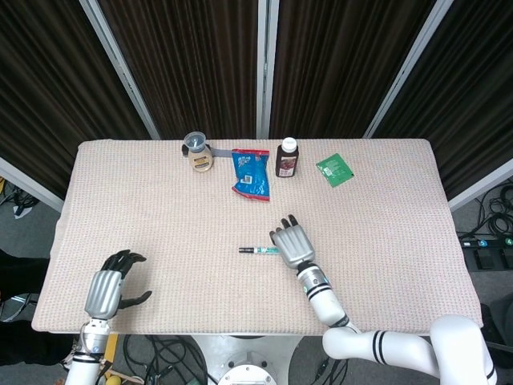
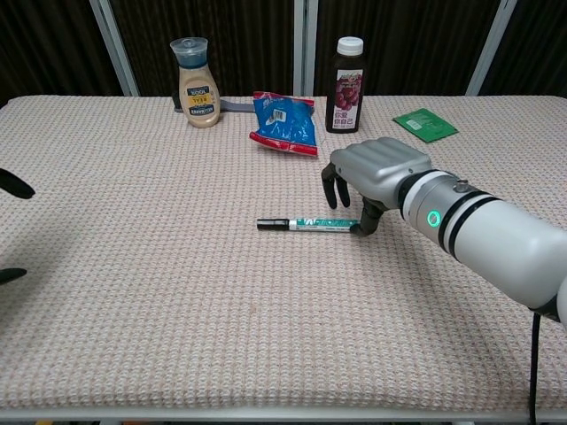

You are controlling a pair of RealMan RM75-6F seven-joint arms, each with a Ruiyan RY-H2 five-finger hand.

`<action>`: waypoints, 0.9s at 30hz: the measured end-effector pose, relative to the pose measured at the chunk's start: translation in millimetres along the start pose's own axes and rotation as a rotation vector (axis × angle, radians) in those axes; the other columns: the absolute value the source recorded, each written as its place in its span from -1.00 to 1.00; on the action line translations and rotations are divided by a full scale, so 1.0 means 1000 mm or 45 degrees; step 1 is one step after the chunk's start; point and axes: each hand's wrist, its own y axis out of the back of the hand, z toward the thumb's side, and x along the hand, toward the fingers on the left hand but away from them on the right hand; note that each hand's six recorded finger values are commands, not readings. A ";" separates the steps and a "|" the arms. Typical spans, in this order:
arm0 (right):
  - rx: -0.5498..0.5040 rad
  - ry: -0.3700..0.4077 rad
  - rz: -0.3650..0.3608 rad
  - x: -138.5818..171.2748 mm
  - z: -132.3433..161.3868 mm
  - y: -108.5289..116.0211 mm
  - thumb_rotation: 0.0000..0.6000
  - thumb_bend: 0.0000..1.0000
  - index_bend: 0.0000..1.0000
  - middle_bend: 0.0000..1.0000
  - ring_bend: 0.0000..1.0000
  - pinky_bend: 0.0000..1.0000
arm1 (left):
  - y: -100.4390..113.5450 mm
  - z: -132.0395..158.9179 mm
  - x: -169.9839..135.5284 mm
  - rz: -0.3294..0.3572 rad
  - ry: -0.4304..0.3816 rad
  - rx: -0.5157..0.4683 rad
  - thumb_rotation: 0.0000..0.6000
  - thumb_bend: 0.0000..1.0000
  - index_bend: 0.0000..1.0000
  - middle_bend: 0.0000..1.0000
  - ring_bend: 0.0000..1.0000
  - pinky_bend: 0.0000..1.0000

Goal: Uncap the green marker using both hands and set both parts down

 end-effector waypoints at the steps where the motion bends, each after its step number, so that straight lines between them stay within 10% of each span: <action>1: 0.002 -0.001 0.003 0.000 0.000 -0.001 1.00 -0.70 -0.05 -0.09 -0.64 -0.73 | 0.000 0.000 0.000 0.000 0.000 0.000 1.00 -0.80 -0.40 -0.44 -0.69 -0.60; 27: 0.013 -0.005 0.032 -0.007 0.006 -0.011 1.00 -0.68 0.05 -0.01 -0.54 -0.73 | -0.002 -0.004 -0.001 -0.009 0.012 -0.003 1.00 -0.80 -0.40 -0.44 -0.69 -0.60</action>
